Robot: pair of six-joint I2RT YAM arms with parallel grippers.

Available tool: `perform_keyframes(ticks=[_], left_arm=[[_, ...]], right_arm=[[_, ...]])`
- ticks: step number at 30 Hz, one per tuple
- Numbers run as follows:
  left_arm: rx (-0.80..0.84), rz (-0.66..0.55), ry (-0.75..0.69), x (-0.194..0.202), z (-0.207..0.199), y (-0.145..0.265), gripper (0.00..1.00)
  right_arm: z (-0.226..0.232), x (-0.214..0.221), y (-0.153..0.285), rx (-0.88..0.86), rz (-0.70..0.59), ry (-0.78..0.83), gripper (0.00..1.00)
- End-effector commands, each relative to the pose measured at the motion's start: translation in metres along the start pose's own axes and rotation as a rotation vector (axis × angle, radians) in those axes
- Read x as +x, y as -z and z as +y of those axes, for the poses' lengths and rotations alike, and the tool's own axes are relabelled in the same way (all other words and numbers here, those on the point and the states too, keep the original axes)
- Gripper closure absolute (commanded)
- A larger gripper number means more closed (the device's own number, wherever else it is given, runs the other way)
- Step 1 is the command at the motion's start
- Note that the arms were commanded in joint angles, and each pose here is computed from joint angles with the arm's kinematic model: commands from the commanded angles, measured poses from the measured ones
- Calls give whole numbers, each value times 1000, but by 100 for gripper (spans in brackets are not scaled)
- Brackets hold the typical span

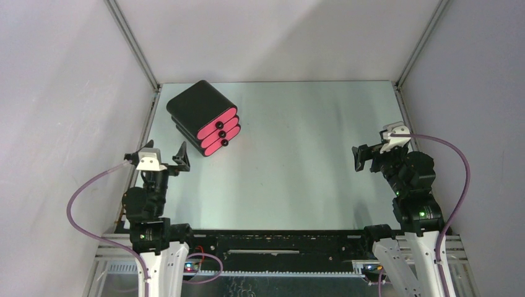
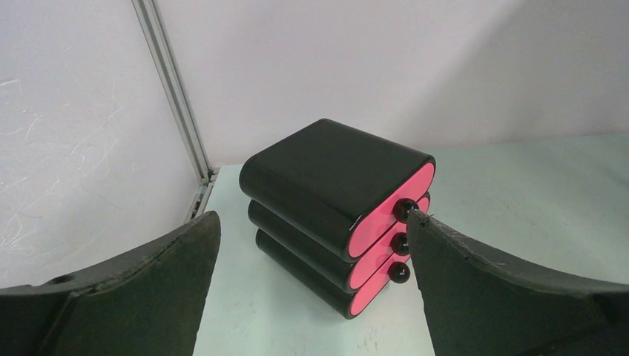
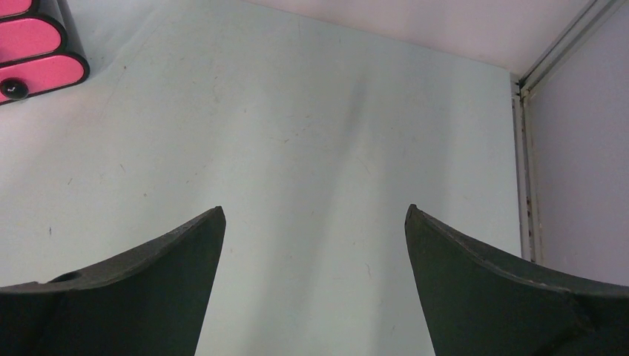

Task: Organize the makeup
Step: Reset both arms

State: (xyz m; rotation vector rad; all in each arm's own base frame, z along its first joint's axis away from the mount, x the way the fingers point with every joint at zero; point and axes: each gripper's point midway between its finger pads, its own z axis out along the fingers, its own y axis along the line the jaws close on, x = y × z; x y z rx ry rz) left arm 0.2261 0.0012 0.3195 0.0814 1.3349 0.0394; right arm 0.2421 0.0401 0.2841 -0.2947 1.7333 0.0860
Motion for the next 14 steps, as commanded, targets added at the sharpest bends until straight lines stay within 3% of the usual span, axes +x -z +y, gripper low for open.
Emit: perform_keyframes(ticks=[1,14], left_arm=[[3,8,-21,7,1,-3,0],[10,11,-24,9,0,-3,0]], right_arm=[[0,-5,1,-5,-22,14,0],[-2,-5,0,4,-24,9,0]])
